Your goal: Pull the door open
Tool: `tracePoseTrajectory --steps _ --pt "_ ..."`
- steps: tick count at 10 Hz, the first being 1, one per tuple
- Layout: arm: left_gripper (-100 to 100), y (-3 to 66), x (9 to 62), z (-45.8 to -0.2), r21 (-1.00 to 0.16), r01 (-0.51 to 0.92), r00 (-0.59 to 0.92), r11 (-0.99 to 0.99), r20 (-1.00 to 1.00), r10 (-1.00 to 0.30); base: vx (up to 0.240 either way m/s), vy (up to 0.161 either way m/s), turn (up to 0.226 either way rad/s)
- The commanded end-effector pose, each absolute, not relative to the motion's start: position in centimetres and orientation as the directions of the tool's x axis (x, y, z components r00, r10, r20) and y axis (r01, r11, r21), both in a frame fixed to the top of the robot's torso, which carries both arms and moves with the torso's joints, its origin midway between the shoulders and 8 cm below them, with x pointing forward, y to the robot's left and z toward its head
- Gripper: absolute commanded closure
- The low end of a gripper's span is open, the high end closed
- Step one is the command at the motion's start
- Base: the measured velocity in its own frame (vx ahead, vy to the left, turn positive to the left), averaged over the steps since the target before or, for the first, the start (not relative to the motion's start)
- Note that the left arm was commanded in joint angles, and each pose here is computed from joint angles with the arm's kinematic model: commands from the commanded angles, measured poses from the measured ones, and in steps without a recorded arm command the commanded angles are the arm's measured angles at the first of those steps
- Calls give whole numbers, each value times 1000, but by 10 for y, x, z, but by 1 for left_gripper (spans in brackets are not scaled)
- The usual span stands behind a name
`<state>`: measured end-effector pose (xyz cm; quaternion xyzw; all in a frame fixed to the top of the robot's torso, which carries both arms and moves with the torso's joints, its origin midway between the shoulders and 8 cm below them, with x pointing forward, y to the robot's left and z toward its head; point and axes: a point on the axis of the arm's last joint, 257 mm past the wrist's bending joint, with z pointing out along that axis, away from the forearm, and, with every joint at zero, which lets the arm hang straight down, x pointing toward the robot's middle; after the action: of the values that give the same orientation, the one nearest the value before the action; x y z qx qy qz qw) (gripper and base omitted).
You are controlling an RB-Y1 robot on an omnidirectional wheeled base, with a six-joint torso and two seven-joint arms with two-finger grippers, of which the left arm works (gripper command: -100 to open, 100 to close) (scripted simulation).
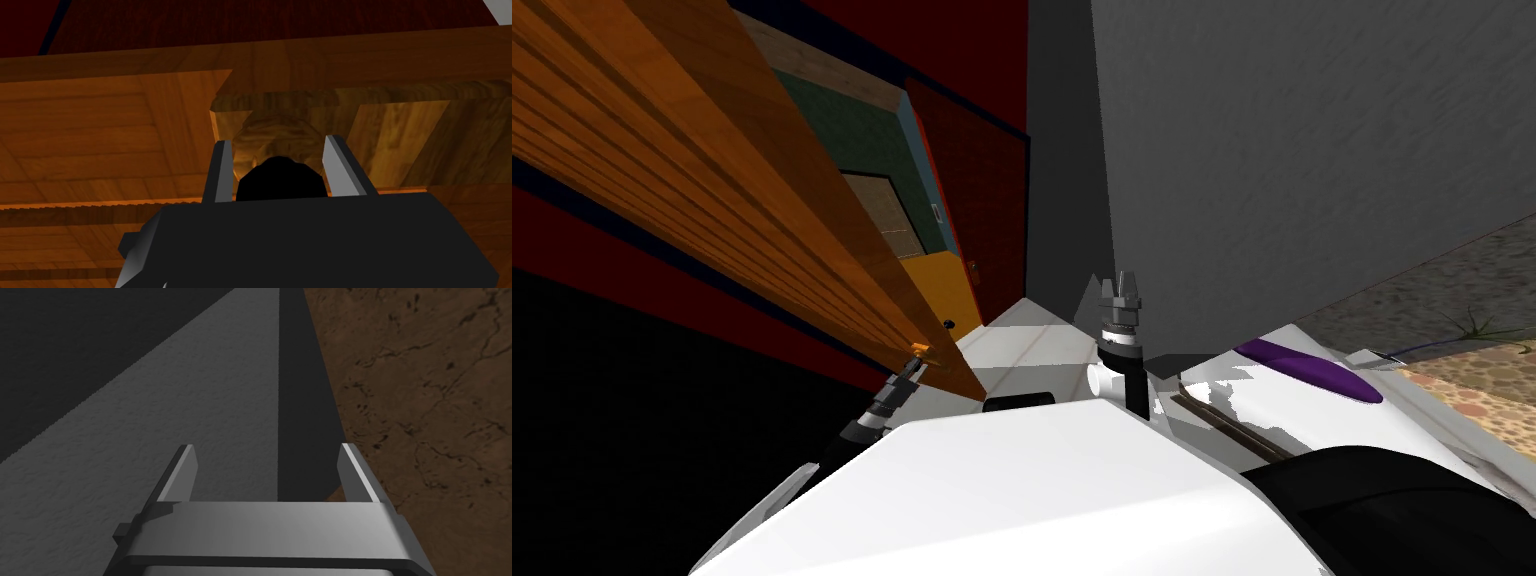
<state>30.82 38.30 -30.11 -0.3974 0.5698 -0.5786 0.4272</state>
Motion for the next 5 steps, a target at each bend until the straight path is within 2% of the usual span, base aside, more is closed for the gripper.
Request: tracePoseTrajectory --steps 1,2,3,5 --pt "100 372 294 -305 -999 35 -345 8 -20 -938 43 -59 58" --pt "100 369 287 -306 -999 40 -358 8 -22 -933 33 -61 59" --pt "-100 378 282 -304 -999 40 -359 8 -22 -933 35 -35 141" --pt "-100 382 270 -304 -999 39 -370 6 -20 -929 28 -3 100"
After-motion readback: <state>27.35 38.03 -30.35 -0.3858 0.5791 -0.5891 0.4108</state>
